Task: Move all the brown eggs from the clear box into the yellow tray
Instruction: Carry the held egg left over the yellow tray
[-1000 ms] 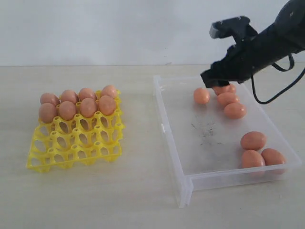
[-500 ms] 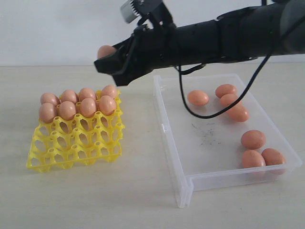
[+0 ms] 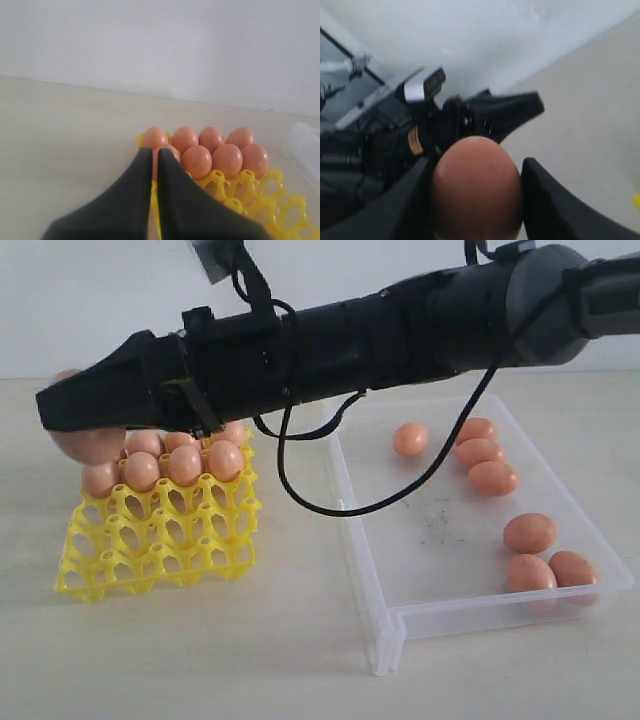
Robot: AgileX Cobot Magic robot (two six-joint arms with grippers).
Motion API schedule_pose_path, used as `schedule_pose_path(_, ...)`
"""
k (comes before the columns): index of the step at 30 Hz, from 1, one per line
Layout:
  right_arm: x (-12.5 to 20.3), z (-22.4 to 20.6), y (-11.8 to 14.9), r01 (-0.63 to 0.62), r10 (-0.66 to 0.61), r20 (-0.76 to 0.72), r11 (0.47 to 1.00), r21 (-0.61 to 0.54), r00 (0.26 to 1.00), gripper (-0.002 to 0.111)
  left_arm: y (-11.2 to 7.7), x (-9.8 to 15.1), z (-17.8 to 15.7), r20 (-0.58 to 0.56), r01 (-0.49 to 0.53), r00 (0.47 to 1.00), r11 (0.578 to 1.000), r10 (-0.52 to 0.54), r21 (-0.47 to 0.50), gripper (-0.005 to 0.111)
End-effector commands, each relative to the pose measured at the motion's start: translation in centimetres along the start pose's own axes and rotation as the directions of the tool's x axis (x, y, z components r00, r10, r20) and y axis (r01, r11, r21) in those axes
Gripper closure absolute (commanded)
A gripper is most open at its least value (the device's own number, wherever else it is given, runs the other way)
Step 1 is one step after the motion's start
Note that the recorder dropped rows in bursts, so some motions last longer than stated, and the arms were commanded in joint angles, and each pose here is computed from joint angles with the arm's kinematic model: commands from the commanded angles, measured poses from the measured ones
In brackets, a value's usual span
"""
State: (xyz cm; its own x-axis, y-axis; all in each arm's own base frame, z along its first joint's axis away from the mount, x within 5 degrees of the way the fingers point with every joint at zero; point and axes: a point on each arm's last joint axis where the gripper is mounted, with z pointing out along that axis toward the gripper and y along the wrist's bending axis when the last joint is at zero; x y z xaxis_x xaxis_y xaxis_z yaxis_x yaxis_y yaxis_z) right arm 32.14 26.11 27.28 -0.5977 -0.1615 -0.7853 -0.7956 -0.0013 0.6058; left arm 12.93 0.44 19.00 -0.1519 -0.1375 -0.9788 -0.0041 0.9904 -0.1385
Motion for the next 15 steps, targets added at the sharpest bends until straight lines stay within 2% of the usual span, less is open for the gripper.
schedule_pose_path(1, 1.8, -1.8, -2.0, 0.081, 0.079, -0.429, 0.936, 0.342, 0.9, 0.108, 0.0, 0.0, -0.1, 0.008, 0.002, 1.0, 1.0, -0.002, 0.0, 0.103)
schedule_pose_path(2, 1.9, -2.3, -3.2, 0.16, 0.082, -0.454, 0.867, 0.471, 0.887, 0.108, 0.0, 0.0, -0.1, 0.008, 0.002, 1.0, 1.0, -0.002, 0.0, 0.103)
schedule_pose_path(3, 1.2, -2.9, -4.6, 0.222, 0.072, -0.41, 0.749, 0.624, 0.909, 0.108, 0.0, 0.0, -0.1, 0.005, 0.002, 1.0, 1.0, -0.002, -0.001, 0.103)
schedule_pose_path(4, 1.0, -3.0, -5.3, 0.251, 0.033, -0.378, 0.694, 0.675, 0.925, 0.108, 0.0, 0.0, -0.1, 0.005, 0.002, 1.0, 1.0, -0.002, -0.001, 0.103)
schedule_pose_path(5, 0.2, -3.0, -6.1, 0.248, -0.062, -0.267, 0.609, 0.753, 0.962, 0.108, 0.0, 0.0, -0.1, 0.005, 0.002, 1.0, 1.0, -0.002, -0.001, 0.103)
schedule_pose_path(6, 0.0, -2.8, -6.5, 0.251, -0.141, -0.208, 0.546, 0.799, 0.968, 0.108, 0.0, 0.0, -0.1, 0.005, 0.002, 1.0, 1.0, -0.002, -0.001, 0.103)
schedule_pose_path(7, -0.3, -2.7, -7.0, 0.217, -0.217, -0.13, 0.449, 0.867, 0.967, 0.108, 0.0, 0.0, -0.1, 0.005, 0.002, 1.0, 1.0, -0.002, -0.001, 0.103)
schedule_pose_path(9, -0.1, -2.0, -7.8, 0.193, -0.26, -0.102, 0.355, 0.915, 0.96, 0.108, 0.0, 0.0, -0.1, 0.005, 0.002, 1.0, 1.0, -0.002, -0.001, 0.103)
schedule_pose_path(11, 0.5, -0.9, -8.6, 0.211, -0.267, -0.122, 0.337, 0.917, 0.956, 0.108, 0.0, 0.0, -0.1, 0.01, 0.002, 1.0, 1.0, -0.002, 0.001, 0.103)
schedule_pose_path(15, 1.9, 1.8, -9.7, 0.266, -0.261, -0.173, 0.38, 0.886, 0.95, 0.108, 0.0, -0.1, -0.1, 0.012, 0.002, 1.0, 1.0, -0.002, 0.002, 0.103)
